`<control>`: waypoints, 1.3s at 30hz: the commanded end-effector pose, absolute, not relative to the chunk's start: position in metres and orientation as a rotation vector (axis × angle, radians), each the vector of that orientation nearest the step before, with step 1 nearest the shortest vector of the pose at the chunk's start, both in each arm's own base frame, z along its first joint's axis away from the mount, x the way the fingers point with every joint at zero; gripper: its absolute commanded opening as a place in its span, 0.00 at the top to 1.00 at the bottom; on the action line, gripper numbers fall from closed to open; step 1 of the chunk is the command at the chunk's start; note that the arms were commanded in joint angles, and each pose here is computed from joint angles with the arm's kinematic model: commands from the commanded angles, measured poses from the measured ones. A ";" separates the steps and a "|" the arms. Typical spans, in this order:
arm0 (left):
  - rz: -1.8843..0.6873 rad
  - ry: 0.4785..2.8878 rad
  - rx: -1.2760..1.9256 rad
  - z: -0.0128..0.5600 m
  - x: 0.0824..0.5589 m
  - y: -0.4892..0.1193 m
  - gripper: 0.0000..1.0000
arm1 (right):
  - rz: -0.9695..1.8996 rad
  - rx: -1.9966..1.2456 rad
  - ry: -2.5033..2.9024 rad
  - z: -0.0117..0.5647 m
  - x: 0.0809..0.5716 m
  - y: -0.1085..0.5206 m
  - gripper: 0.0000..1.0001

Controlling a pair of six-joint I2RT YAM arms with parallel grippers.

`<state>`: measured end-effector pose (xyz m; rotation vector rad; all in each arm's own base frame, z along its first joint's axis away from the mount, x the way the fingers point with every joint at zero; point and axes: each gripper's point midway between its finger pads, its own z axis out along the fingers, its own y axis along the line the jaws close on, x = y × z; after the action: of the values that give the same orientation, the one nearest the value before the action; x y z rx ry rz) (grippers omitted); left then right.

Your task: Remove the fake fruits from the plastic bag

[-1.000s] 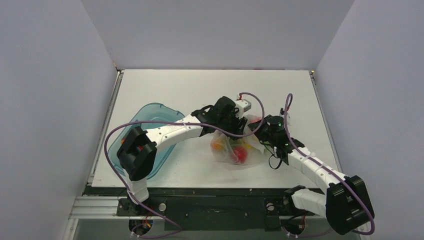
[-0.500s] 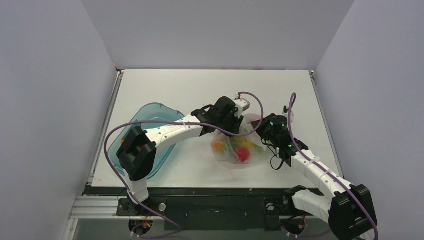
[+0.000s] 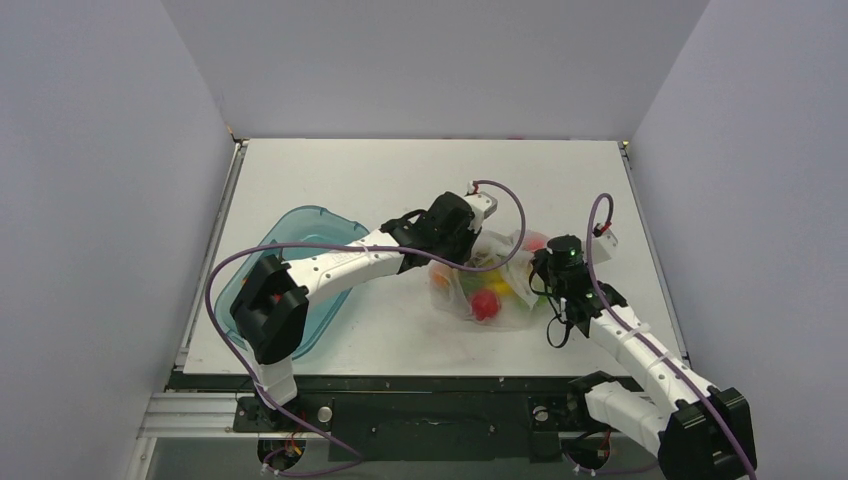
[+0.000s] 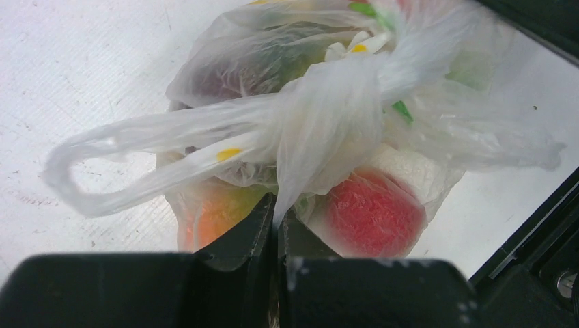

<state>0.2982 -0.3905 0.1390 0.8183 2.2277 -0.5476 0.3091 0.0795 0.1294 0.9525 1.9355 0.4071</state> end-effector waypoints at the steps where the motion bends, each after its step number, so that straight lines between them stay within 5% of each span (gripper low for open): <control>1: -0.525 2.134 0.751 0.182 0.313 -0.386 1.00 | 0.195 1.084 1.814 0.136 0.301 0.031 1.00; 12: -0.531 2.139 0.736 0.184 0.316 -0.383 1.00 | 0.078 1.196 1.732 0.133 0.287 -0.020 1.00; 23: -0.556 2.143 0.736 0.184 0.316 -0.384 1.00 | -0.019 0.763 1.964 0.154 0.299 -0.027 1.00; 25: -0.555 2.145 0.735 0.183 0.316 -0.384 1.00 | 0.009 0.661 2.004 0.163 0.299 -0.018 0.94; 32: -0.566 2.153 0.744 0.181 0.316 -0.386 1.00 | 0.129 0.206 1.916 0.215 0.292 0.038 0.48; 39: -0.570 2.168 0.742 0.175 0.317 -0.386 1.00 | 0.251 -0.042 1.994 0.203 0.298 0.099 0.40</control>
<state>0.3094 -0.3796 0.1388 0.7785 2.2404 -0.5168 0.2890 0.0748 0.1977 0.0996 1.9919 0.2235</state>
